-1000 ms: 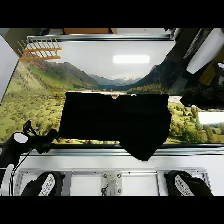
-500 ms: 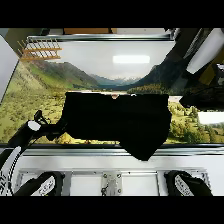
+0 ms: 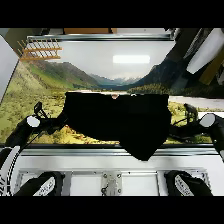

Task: Fold the clothes and pants, and hang the long-sleeved shirts on hangers.

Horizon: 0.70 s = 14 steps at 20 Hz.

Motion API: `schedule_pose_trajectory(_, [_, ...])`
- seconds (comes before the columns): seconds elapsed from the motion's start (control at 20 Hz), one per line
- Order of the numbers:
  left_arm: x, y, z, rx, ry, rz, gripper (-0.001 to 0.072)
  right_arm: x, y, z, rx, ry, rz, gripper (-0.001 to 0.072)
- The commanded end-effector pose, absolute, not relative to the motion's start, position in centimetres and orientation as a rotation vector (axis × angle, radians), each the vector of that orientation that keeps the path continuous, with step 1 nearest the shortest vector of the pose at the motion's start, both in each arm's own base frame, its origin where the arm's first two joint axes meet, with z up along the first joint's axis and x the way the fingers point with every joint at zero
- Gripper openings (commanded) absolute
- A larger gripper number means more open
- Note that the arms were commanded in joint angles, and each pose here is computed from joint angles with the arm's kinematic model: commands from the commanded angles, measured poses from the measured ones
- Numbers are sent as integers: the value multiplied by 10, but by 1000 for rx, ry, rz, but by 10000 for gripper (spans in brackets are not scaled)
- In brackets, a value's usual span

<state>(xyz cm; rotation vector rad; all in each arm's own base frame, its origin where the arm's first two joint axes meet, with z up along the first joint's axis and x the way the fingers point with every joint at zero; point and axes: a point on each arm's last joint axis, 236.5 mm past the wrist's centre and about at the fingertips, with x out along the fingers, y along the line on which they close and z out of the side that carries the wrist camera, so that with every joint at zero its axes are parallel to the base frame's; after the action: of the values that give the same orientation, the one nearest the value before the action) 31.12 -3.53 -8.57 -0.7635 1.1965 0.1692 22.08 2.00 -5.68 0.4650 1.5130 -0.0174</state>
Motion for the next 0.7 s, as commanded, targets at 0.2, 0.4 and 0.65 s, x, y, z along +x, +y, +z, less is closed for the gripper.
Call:
schedule_pose_trajectory(0.2, [312, -37, -74, -738, 1174, 137, 9, 191, 59, -113, 672, 1629, -21, 536])
schedule_pose_trajectory(0.4, [311, -38, -75, -738, 1181, 136, 9, 198, 77, -124, 634, 1629, 19, 536])
schedule_pose_trajectory(0.65, [311, -38, -75, -738, 1180, 136, 8, 203, 86, -126, 594, 1611, 59, 429])
